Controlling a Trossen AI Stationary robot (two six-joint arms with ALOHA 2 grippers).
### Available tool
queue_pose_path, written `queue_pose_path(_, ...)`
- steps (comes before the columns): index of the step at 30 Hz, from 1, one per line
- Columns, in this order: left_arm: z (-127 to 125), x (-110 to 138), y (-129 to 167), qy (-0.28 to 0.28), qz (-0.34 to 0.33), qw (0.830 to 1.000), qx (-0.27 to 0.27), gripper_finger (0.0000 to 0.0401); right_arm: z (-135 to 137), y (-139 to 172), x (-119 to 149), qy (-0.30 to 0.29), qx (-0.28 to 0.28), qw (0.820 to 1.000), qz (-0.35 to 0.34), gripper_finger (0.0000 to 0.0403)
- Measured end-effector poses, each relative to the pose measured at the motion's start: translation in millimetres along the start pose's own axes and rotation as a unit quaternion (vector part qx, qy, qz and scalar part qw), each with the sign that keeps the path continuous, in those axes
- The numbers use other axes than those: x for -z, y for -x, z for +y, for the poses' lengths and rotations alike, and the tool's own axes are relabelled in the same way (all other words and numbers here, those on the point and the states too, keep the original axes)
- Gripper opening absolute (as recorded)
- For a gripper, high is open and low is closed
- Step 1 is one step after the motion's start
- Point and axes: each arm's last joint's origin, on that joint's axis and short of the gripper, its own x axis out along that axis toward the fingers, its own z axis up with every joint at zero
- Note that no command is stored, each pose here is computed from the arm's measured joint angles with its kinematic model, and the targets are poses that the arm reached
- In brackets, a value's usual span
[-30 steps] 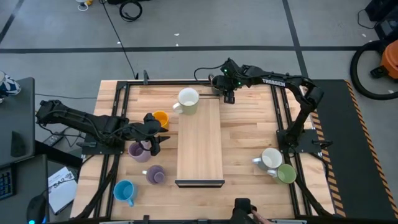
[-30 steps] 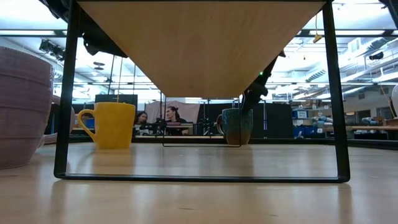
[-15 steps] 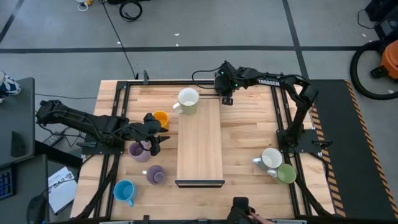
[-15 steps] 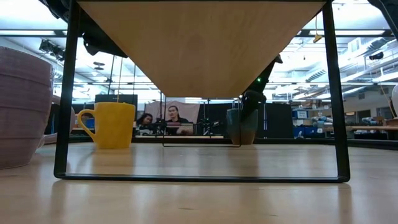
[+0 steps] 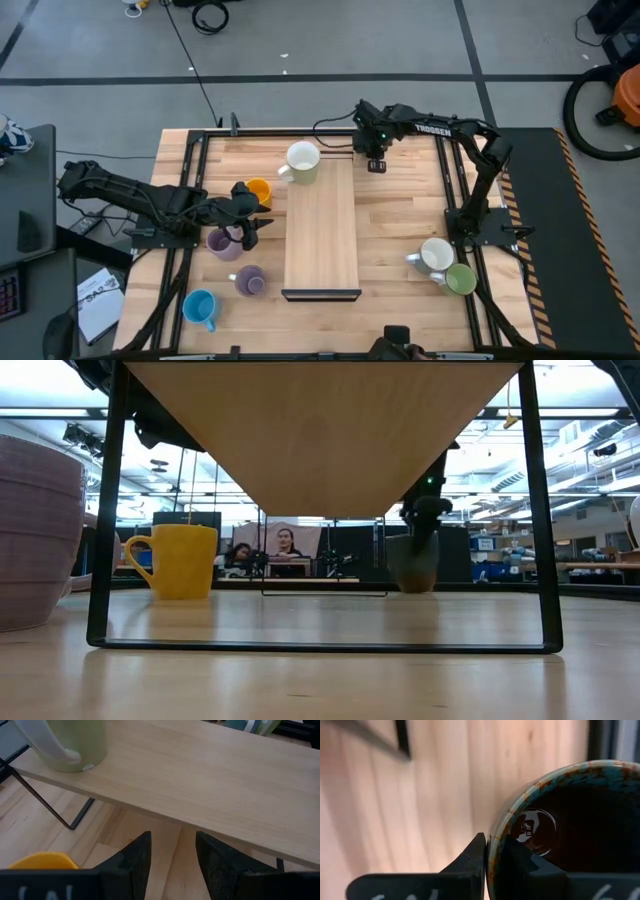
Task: Place coffee mugs
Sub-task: Put the brown mug on the shelf
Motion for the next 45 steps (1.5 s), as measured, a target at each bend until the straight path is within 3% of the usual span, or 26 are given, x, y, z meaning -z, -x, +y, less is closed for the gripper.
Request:
queue_pose_path(8,0,0,0,0.000,0.000,1.000,0.000,0.0160,14,11,3,0.014,-0.036,0.998,0.046,0.0046)
queue_pose_path(17,0,0,0,0.000,0.000,1.000,0.000,0.0160,26,70,12,-0.004,0.004,1.000,-0.020,0.0046)
queue_pose_path(22,0,0,0,0.001,0.000,1.000,0.000,0.0160,53,109,27,0.016,-0.001,1.000,-0.027,0.0046)
queue_pose_path(27,0,0,0,0.001,-0.001,1.000,0.000,0.0160,91,137,45,0.063,-0.055,0.996,-0.039,0.0047)
queue_pose_path(32,0,-1,0,0.002,-0.003,1.000,0.001,0.0160,128,138,57,0.121,-0.126,0.982,-0.070,0.0048)
queue_pose_path(45,-2,-5,0,0.010,-0.022,1.000,0.010,0.0160,184,93,66,0.237,-0.151,0.959,-0.032,0.0050)
